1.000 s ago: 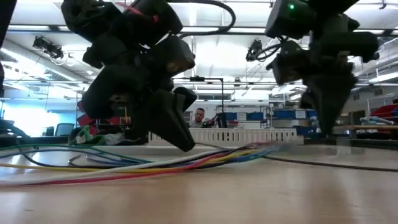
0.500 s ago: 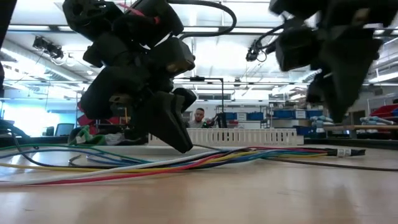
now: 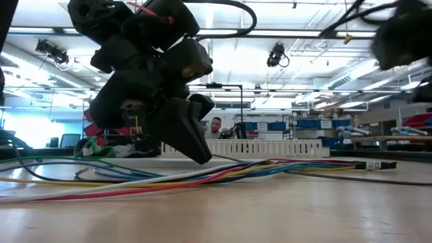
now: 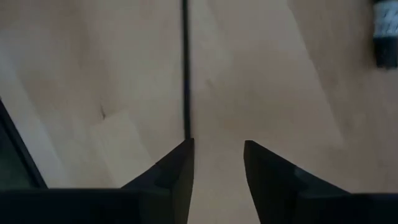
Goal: Ziptie cables
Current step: Wrap the black zip tie around the cables
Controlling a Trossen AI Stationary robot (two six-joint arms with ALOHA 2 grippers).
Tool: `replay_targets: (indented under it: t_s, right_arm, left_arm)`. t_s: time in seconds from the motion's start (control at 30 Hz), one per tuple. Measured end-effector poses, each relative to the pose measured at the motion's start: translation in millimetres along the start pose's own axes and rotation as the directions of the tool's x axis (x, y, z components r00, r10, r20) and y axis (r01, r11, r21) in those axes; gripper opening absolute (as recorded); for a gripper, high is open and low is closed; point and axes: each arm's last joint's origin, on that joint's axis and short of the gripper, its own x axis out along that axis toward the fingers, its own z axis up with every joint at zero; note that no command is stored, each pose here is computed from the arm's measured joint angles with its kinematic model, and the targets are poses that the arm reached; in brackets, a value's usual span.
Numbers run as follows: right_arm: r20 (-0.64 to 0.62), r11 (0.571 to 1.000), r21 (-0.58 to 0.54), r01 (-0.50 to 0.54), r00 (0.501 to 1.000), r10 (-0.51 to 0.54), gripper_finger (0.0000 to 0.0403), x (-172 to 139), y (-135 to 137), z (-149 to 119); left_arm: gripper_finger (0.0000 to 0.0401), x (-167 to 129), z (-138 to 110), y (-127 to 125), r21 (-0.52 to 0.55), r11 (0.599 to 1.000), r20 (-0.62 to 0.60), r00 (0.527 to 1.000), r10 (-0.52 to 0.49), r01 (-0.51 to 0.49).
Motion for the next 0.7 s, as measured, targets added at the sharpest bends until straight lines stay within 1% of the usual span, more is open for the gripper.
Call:
replay_targets:
  t_s: [0.1, 0.17, 0.23, 0.33, 0.47, 0.6, 0.7]
  right_arm:
    - [0.071, 0.996, -0.086, 0.031, 0.997, -0.025, 0.0133, -2.1, 7.5, -17.3]
    - [0.091, 0.986, -0.164, 0.042, 0.995, -0.027, 0.0133, -3.7, 11.5, -28.6]
    - [0.094, 0.976, -0.213, 0.041, 0.995, -0.022, 0.0134, -5.0, 14.7, -38.9]
    - [0.111, 0.965, -0.258, 0.052, 0.993, -0.024, 0.0133, -4.7, 18.1, -50.8]
    - [0.147, 0.938, -0.331, 0.100, 0.988, -0.053, 0.0123, 1.7, 20.7, -63.8]
    - [0.133, 0.911, -0.378, 0.162, 0.984, -0.120, 0.0108, 19.2, 20.1, -73.0]
    - [0.132, 0.899, -0.392, 0.196, 0.979, -0.156, 0.0095, 29.8, 20.3, -76.4]
  left_arm:
    - [0.0000, -0.1, -0.2, 1.2, -0.002, 1.000, 0.000, 1.000, 0.004, -0.004]
    - [0.0000, -0.2, -0.6, 3.1, -0.006, 1.000, -0.001, 1.000, 0.008, -0.008]
    - [0.0000, -0.4, -0.9, 4.7, -0.013, 1.000, -0.002, 1.000, 0.012, -0.012]
    - [0.0000, -0.5, -1.1, 5.7, -0.021, 1.000, -0.003, 1.000, 0.014, -0.014]
    - [0.0000, -0.5, -0.7, 5.8, -0.028, 0.999, 0.002, 1.000, 0.015, -0.015]
    - [0.0000, -0.6, 1.7, 6.9, -0.057, 0.998, 0.029, 0.999, 0.022, -0.021]
    - [0.0000, -0.7, 2.2, 7.0, -0.074, 0.997, 0.034, 0.999, 0.024, -0.021]
